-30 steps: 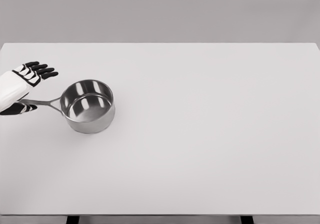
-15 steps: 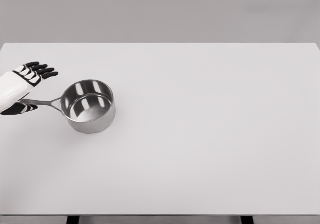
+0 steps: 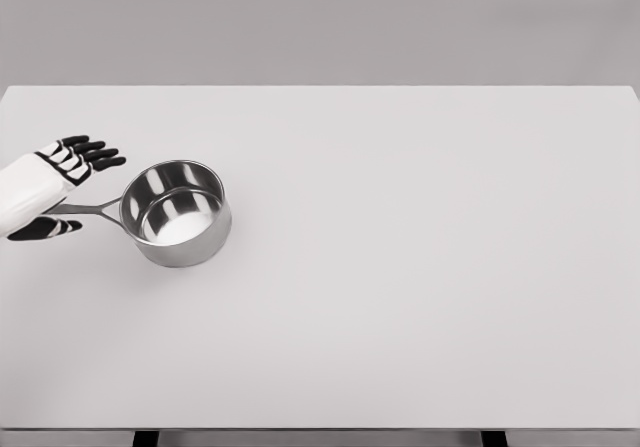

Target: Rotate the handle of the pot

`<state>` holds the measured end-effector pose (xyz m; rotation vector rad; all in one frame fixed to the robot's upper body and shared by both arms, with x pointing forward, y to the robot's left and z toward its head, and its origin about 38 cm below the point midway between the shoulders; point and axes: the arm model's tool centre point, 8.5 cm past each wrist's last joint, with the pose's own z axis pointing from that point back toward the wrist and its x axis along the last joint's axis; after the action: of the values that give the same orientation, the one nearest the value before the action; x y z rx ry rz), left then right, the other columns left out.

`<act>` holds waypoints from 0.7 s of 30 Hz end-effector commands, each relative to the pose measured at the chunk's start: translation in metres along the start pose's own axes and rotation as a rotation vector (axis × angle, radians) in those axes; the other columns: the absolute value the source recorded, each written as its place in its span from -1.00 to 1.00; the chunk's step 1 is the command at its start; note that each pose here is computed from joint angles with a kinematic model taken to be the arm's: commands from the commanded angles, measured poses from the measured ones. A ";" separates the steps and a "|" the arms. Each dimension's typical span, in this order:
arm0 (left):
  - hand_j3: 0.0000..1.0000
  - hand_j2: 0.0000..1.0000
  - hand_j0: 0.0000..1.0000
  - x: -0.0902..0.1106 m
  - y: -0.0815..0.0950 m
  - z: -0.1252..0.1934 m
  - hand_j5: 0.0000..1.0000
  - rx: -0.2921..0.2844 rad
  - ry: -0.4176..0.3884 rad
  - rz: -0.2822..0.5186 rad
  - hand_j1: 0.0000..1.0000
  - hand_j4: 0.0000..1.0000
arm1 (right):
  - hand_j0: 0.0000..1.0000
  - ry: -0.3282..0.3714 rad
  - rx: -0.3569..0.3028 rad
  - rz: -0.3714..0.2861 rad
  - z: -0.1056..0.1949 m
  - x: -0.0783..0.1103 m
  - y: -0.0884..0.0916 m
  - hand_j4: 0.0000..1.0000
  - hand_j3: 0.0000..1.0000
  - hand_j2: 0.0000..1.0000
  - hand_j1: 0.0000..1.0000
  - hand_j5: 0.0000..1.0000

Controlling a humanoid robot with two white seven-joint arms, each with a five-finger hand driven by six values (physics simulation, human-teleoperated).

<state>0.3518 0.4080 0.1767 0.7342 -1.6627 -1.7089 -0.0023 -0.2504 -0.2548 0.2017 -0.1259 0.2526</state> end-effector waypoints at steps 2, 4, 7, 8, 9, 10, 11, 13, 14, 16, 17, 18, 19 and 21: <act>1.00 1.00 1.00 0.013 0.029 0.001 1.00 0.033 -0.061 -0.003 1.00 1.00 | 1.00 0.000 0.000 0.000 0.000 0.000 0.000 1.00 1.00 1.00 1.00 1.00; 1.00 1.00 1.00 0.014 0.046 0.004 1.00 0.050 -0.074 0.002 1.00 1.00 | 1.00 0.000 0.000 0.000 0.000 0.000 0.000 1.00 1.00 1.00 1.00 1.00; 1.00 1.00 1.00 0.022 0.070 0.005 1.00 0.066 -0.112 0.006 1.00 1.00 | 1.00 0.000 0.000 0.000 0.000 0.000 0.000 1.00 1.00 1.00 1.00 1.00; 1.00 1.00 1.00 0.028 0.085 0.006 1.00 0.088 -0.133 0.033 1.00 1.00 | 1.00 0.000 0.000 0.000 0.000 0.000 0.000 1.00 1.00 1.00 1.00 1.00; 1.00 1.00 1.00 0.036 0.095 0.001 1.00 0.119 -0.161 0.059 1.00 1.00 | 1.00 0.000 0.000 0.000 0.000 0.000 0.000 1.00 1.00 1.00 1.00 1.00; 1.00 1.00 1.00 0.040 0.098 -0.002 1.00 0.155 -0.173 0.090 1.00 1.00 | 1.00 0.000 0.000 0.000 0.000 0.000 0.000 1.00 1.00 1.00 1.00 1.00; 1.00 1.00 1.00 0.044 0.097 -0.011 1.00 0.206 -0.184 0.121 1.00 1.00 | 1.00 0.000 0.000 0.000 0.000 0.000 0.000 1.00 1.00 1.00 1.00 1.00; 1.00 1.00 1.00 0.051 0.104 -0.027 1.00 0.281 -0.217 0.138 1.00 1.00 | 1.00 0.000 0.000 0.000 0.000 0.000 0.000 1.00 1.00 1.00 1.00 1.00; 1.00 1.00 1.00 0.064 0.092 -0.044 1.00 0.305 -0.257 0.189 1.00 1.00 | 1.00 0.000 0.000 0.000 0.000 0.000 0.000 1.00 1.00 1.00 1.00 1.00; 1.00 1.00 1.00 0.095 0.071 -0.078 1.00 0.282 -0.364 0.262 1.00 1.00 | 1.00 0.000 0.000 0.000 0.000 0.000 0.000 1.00 1.00 1.00 1.00 1.00; 1.00 1.00 1.00 0.102 0.065 -0.083 1.00 0.266 -0.387 0.278 1.00 1.00 | 1.00 0.000 0.000 0.000 0.000 0.000 0.000 1.00 1.00 1.00 1.00 1.00; 1.00 1.00 1.00 0.106 0.060 -0.085 1.00 0.254 -0.395 0.287 1.00 1.00 | 1.00 0.000 0.000 0.000 0.000 0.000 0.000 1.00 1.00 1.00 1.00 1.00; 1.00 1.00 1.00 0.108 0.055 -0.085 1.00 0.238 -0.399 0.296 1.00 1.00 | 1.00 0.000 0.000 0.000 0.000 0.000 0.000 1.00 1.00 1.00 1.00 1.00; 1.00 1.00 1.00 0.108 0.051 -0.083 1.00 0.223 -0.397 0.297 1.00 1.00 | 1.00 0.000 0.000 0.000 0.000 0.000 0.000 1.00 1.00 1.00 1.00 1.00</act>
<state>0.3538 0.2807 0.2421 0.2947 -2.1541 -1.5397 -0.0023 -0.2504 -0.2548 0.2016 -0.1259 0.2525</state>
